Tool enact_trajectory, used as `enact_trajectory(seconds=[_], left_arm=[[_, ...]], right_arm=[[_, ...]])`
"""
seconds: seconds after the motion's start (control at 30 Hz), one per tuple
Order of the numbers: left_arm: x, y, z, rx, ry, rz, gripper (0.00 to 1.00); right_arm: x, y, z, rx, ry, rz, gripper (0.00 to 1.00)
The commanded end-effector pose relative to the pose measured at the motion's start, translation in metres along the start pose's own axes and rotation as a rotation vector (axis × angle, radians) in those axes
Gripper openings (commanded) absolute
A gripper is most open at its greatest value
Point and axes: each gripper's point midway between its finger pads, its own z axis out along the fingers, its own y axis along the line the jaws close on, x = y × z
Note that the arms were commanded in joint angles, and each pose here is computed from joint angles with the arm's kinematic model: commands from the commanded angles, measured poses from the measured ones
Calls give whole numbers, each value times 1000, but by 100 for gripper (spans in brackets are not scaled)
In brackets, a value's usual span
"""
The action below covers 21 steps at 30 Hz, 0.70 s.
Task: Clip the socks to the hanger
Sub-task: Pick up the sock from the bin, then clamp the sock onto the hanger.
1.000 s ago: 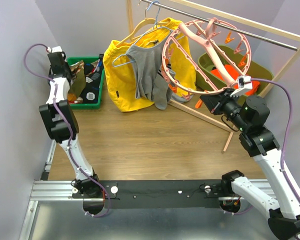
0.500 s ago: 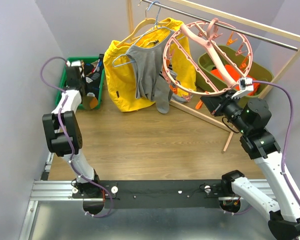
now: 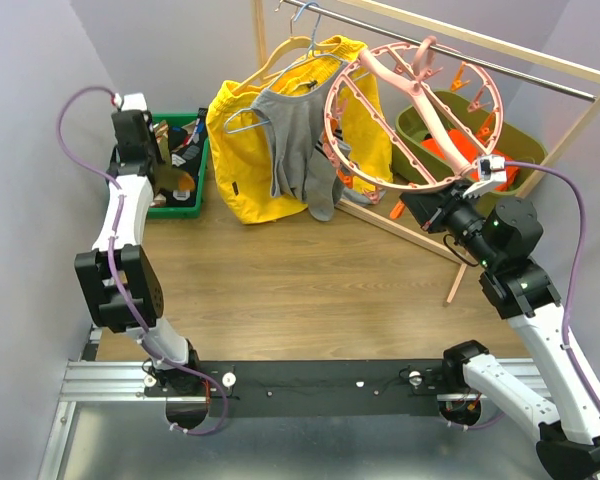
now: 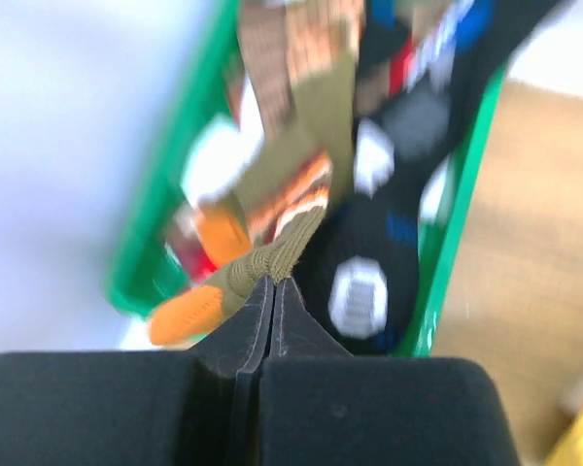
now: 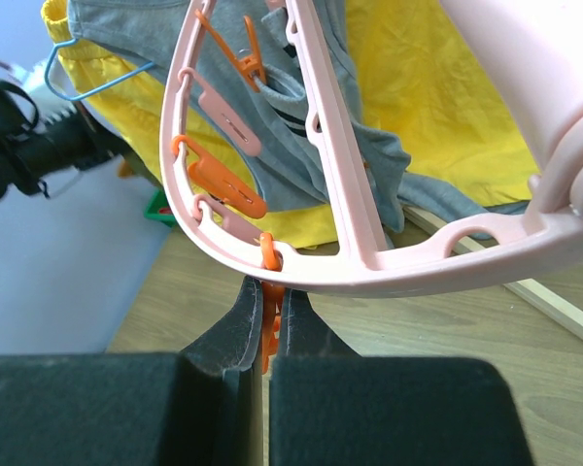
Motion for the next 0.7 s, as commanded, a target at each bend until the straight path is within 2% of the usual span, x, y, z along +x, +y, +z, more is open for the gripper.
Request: enact_trajectory(seconds=[0.0,0.1,0.17,0.2,0.23,0.3,0.33,0.5,0.67], left_arm=[[-92,-6,-22,-63,-219,183,0],[-120,-16,-36,-60,-323,257,0],[-108,-25,-34,-33,-335,328,0],[-117,-26,-40,-31,-392,333,0],[-94,-27,-30,-21,-364,360,0],[-85,-30,-25,-12,-386,399,0],[-62,-30,-15,-5,-349,415,0],[0,-24,24,-49,-231,438,0],[28,16,39,-259,-133,394,0]], right_arm=[[8,1,-3,-14,23,12,4],[7,1,-3,-11,23,12,4],[8,2,-4,-14,24,12,4],[8,1,-4,-12,23,12,4],[8,1,-4,-12,25,11,4],[10,0,-3,-9,30,12,4],[10,0,-3,-10,31,14,4],[12,0,-2,-14,36,14,4],[12,-1,-4,-4,38,9,4]])
